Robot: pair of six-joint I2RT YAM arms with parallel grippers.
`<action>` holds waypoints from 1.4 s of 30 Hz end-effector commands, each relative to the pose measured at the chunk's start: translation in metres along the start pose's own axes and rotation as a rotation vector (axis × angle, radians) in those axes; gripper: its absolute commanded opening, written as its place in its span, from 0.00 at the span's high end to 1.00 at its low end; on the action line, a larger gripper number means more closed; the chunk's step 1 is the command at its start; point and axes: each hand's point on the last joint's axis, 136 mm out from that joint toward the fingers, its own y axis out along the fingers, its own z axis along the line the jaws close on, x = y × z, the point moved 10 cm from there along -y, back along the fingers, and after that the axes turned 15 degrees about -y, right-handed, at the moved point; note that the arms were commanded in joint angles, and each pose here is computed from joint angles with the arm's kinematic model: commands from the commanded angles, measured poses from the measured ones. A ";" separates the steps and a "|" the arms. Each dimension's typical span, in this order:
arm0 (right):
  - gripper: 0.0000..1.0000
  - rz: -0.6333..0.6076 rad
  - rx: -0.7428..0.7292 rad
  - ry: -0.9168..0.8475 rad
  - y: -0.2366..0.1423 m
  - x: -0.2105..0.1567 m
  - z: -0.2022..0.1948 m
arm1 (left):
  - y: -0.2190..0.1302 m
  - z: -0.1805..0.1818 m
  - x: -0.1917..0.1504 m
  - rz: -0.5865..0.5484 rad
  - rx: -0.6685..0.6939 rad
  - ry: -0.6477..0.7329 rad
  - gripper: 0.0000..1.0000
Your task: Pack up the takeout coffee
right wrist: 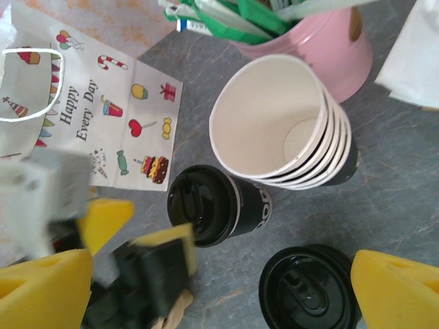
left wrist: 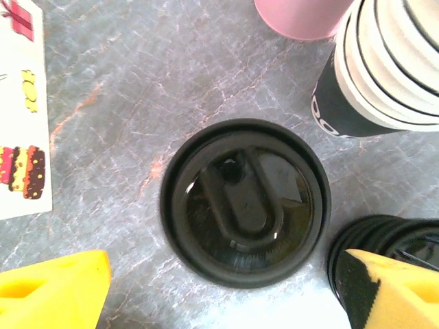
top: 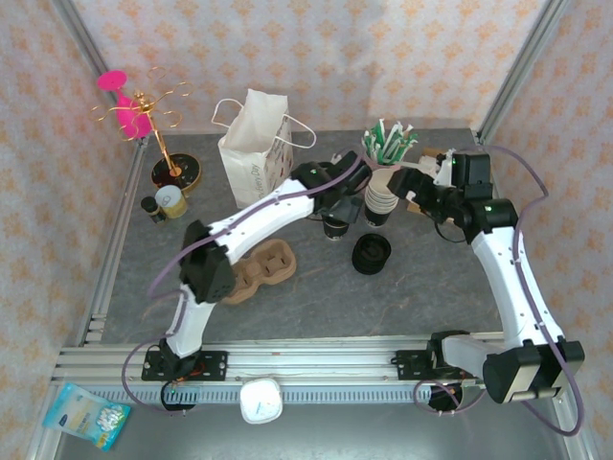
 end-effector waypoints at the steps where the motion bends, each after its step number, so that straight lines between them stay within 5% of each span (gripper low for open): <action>1: 0.04 -0.020 -0.088 -0.062 -0.006 0.007 0.009 | -0.045 0.017 0.005 -0.116 -0.132 -0.083 0.11; 8: 0.04 0.044 -0.251 -0.202 0.024 -0.001 0.053 | -0.083 0.070 -0.041 -0.233 -0.315 -0.158 0.09; 18: 0.05 0.199 -0.358 -0.338 0.101 -0.039 0.106 | -0.090 0.135 -0.090 -0.333 -0.373 -0.267 0.10; 42: 0.21 0.269 -0.410 -0.298 0.178 -0.041 0.101 | -0.082 0.161 -0.112 -0.404 -0.365 -0.359 0.10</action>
